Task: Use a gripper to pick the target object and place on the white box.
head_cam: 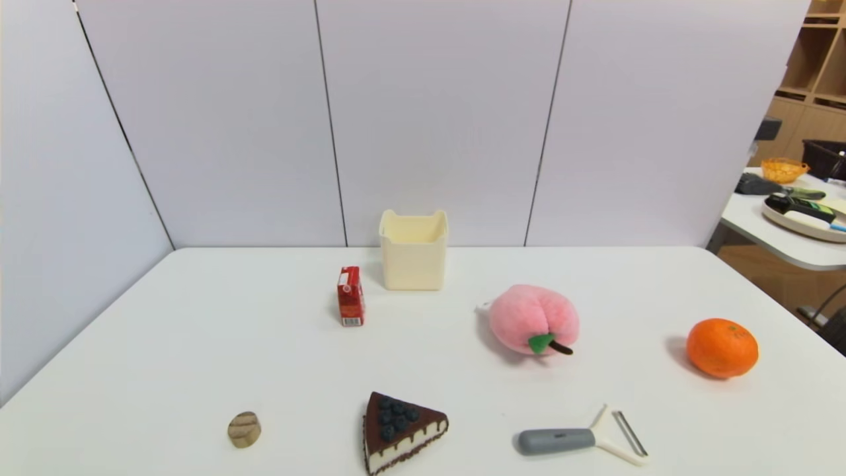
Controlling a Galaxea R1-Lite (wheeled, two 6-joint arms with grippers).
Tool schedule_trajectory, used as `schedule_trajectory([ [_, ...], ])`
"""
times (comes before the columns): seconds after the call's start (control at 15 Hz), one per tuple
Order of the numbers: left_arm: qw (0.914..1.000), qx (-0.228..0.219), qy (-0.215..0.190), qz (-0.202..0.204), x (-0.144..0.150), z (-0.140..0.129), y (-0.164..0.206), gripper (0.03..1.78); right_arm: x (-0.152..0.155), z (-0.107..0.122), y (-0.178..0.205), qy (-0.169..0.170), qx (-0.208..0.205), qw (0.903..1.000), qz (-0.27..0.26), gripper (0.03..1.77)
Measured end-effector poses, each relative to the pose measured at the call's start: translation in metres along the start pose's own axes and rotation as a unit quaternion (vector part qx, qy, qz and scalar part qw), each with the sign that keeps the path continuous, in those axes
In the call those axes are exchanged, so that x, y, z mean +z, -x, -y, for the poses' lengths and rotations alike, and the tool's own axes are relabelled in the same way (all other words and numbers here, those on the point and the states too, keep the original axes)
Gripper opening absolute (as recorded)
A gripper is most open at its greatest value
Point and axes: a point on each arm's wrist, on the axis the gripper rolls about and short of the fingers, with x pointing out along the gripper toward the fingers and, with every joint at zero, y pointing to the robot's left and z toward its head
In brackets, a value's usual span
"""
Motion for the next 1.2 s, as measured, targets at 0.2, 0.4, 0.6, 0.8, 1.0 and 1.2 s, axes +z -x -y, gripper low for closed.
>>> schedule_trajectory([
  [0.2, 1.0000, 0.000, 0.000, 0.000, 0.0000, 0.0000, 0.0000, 1.69, 0.0000, 0.0000, 0.0000, 0.000, 0.000, 1.0000, 0.000, 1.70],
  [0.4, 0.9996, 0.012, 0.025, 0.001, 0.0002, -0.0006, 0.0000, 1.69, 0.0000, 0.0000, 0.0000, 0.000, 0.000, 1.0000, 0.000, 1.70],
  [0.6, 0.9996, 0.013, 0.026, 0.001, 0.0003, -0.0006, -0.0001, 1.69, 0.0000, 0.0000, 0.0000, 0.000, 0.000, 1.0000, 0.000, 1.70],
  [0.8, 0.9996, 0.013, 0.026, -0.005, 0.0006, -0.0006, -0.0010, 1.69, 0.0000, 0.0000, 0.0000, 0.000, 0.000, 1.0000, 0.000, 1.70],
  [1.0, 0.9995, 0.014, 0.027, -0.010, 0.0010, -0.0006, -0.0019, 1.69, 0.0000, 0.0000, 0.0000, 0.000, 0.000, 1.0000, 0.000, 1.70],
  [1.2, 0.9995, 0.016, 0.026, -0.004, 0.0065, -0.0008, -0.0018, 1.69, 0.0000, 0.0000, 0.0000, 0.000, 0.000, 1.0000, 0.000, 1.70],
])
